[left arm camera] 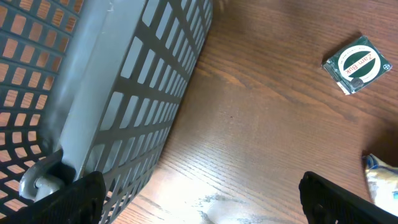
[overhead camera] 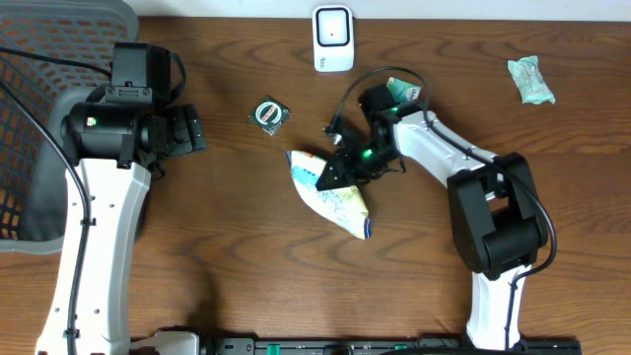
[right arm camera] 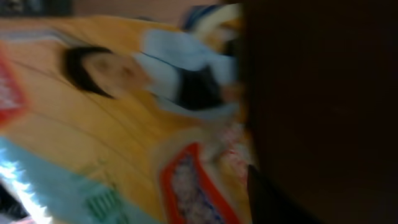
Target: Scan the item barcode
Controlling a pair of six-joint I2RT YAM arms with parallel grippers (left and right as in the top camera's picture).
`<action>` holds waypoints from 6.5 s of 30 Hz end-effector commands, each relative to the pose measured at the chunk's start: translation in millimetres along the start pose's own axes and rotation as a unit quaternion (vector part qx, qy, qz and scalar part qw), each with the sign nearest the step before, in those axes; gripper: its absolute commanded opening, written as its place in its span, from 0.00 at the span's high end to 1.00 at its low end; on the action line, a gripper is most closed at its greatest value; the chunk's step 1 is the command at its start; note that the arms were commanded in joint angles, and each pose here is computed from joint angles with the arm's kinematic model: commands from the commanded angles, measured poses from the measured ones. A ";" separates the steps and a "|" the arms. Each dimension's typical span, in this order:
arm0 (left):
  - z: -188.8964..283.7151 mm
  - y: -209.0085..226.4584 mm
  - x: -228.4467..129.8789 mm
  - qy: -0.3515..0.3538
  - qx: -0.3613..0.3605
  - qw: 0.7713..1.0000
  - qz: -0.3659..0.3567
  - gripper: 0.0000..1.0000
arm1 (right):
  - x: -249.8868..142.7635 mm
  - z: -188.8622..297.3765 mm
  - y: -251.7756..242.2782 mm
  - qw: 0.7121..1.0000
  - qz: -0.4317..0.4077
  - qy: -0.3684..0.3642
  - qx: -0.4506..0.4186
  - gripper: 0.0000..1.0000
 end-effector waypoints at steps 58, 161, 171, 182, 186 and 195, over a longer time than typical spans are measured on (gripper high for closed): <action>4.1 4.4 2.0 -0.008 0.008 1.000 0.007 0.02 | 11.5 59.7 22.1 0.909 -0.004 -0.031 -0.415 0.90; 4.1 4.4 2.0 -0.008 0.008 1.000 0.007 0.02 | -44.4 3.2 -33.3 0.997 -0.038 0.015 -0.067 0.98; 4.1 4.4 2.0 -0.008 0.008 1.000 0.007 0.02 | -2.0 52.4 18.6 0.990 0.025 -0.083 0.114 0.99; 4.1 4.4 2.0 -0.008 0.008 1.000 0.007 0.02 | 22.2 167.3 68.6 0.937 0.146 -0.237 0.211 0.99; 4.1 4.4 2.0 -0.008 0.008 1.000 0.007 0.02 | 17.6 193.0 86.6 0.917 0.197 -0.260 0.228 0.99; 4.1 4.4 2.0 -0.008 0.008 1.000 0.007 0.02 | 22.8 200.6 92.4 0.914 0.199 -0.267 0.232 0.99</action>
Point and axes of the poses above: each gripper's point midway between its finger pads, its own z axis back along the fingers, its own y axis along the line the jaws close on, x = y × z, the point moved 6 cm from there along z, back along the fingers, and after that the axes turned 1 degree about z, right-handed, at the moved point
